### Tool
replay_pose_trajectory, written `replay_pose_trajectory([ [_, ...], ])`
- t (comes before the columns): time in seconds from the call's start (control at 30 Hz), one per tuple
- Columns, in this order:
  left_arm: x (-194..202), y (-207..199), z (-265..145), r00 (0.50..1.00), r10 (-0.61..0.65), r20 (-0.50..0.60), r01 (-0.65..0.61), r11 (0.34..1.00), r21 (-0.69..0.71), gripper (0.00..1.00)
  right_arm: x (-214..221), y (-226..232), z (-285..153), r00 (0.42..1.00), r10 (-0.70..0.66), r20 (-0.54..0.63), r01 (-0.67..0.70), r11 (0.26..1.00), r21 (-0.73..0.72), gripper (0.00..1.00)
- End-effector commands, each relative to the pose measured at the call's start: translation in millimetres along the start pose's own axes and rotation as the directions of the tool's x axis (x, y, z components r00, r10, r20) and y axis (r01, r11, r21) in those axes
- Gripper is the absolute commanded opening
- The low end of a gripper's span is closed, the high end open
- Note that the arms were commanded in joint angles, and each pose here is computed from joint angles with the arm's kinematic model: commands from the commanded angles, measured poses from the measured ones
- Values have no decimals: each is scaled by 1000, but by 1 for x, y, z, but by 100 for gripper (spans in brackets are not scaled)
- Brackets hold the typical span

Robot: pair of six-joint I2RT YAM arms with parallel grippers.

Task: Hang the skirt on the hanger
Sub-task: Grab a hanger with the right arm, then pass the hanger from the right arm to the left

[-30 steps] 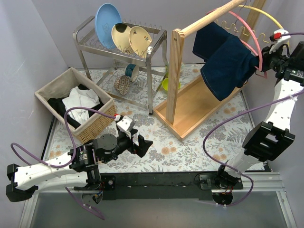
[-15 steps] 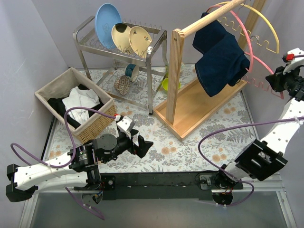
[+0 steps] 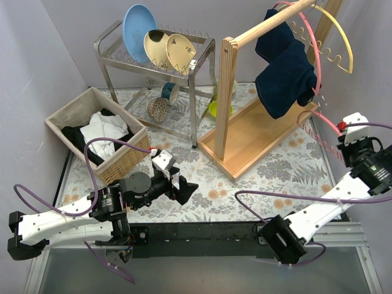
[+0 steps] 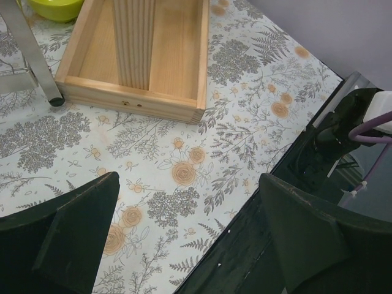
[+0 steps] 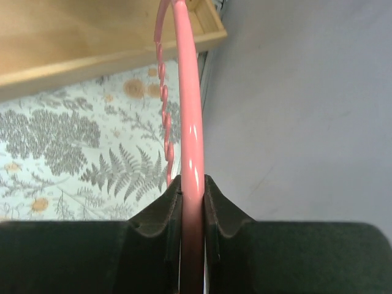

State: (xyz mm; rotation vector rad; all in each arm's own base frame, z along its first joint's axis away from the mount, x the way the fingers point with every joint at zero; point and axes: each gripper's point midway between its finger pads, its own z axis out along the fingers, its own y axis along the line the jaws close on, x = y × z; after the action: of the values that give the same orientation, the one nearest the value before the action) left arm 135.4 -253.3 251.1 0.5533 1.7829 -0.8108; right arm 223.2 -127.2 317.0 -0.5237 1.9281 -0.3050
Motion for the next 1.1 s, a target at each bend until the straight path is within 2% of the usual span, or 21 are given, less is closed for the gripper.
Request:
replay_pose_trajectory([
  [0.0,-15,-6,-6,1000,9,19,-10,1000,30,98,20,27,-19,984,-145,-101,146,989,6,1],
  [0.13,-19,-8,-9,1000,16,22,-17,999,42,98,33,64,-30,970,-200,-136,192,979,-68,1],
  [0.27,-24,-9,-12,999,24,24,-25,999,47,98,33,89,-35,968,-220,-120,207,972,-114,1],
  [0.47,-26,-10,-13,998,52,25,-53,997,56,98,11,100,-44,957,-287,-50,283,956,-75,1],
  [0.67,-28,-16,-4,985,174,22,-175,981,86,98,-29,127,-56,951,-295,95,305,945,-118,1],
  [0.8,-29,-23,5,968,250,27,-252,961,117,98,-59,159,-67,950,-204,236,263,931,-253,1],
  [0.87,-32,-26,9,964,265,27,-267,956,121,98,-72,164,-74,950,-158,269,235,930,-282,1],
  [1.07,-38,-25,11,956,292,38,-294,950,108,98,-127,158,-111,904,-160,397,267,936,-229,1],
])
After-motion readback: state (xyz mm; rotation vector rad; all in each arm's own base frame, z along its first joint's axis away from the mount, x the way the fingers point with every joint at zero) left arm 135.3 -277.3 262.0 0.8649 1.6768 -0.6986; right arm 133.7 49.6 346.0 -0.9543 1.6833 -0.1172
